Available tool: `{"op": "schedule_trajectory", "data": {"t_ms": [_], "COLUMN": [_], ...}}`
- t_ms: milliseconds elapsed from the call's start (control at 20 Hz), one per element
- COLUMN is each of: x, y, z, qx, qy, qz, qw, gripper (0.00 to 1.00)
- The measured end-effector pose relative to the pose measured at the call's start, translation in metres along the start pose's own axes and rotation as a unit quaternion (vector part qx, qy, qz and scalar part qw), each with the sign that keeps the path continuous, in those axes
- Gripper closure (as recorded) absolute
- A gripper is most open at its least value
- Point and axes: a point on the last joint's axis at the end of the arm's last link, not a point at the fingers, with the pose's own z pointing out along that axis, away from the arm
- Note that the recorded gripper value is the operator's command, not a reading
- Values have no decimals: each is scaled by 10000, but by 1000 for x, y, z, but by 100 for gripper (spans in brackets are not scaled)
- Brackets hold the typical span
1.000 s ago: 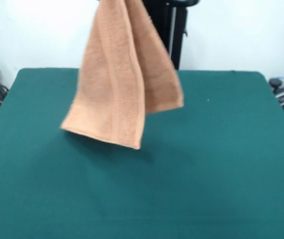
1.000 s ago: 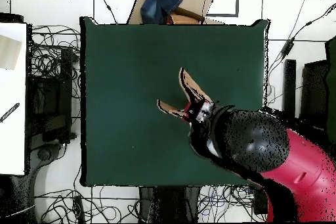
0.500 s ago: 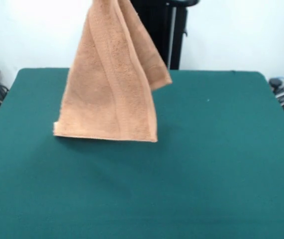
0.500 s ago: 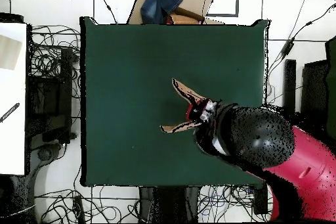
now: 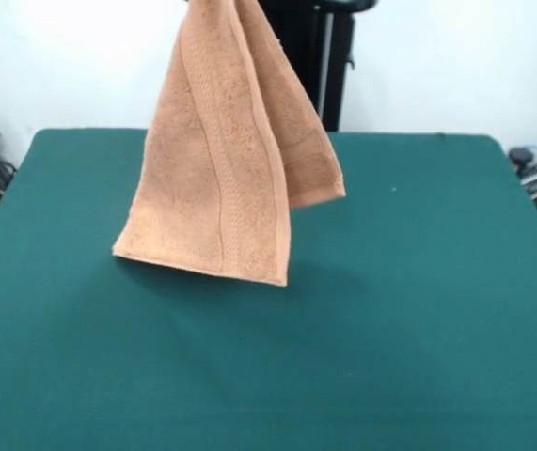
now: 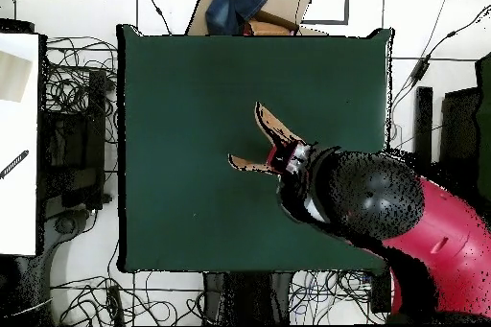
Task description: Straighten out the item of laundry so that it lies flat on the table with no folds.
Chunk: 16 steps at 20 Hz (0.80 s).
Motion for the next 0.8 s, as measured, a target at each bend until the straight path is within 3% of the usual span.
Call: {"op": "schedule_trajectory", "data": {"t_ms": [800], "x": [-4], "y": [-4], "z": [6], "qx": [-125], "qy": [10], "qz": [-25], "qw": [9999], "gripper": [100]}}
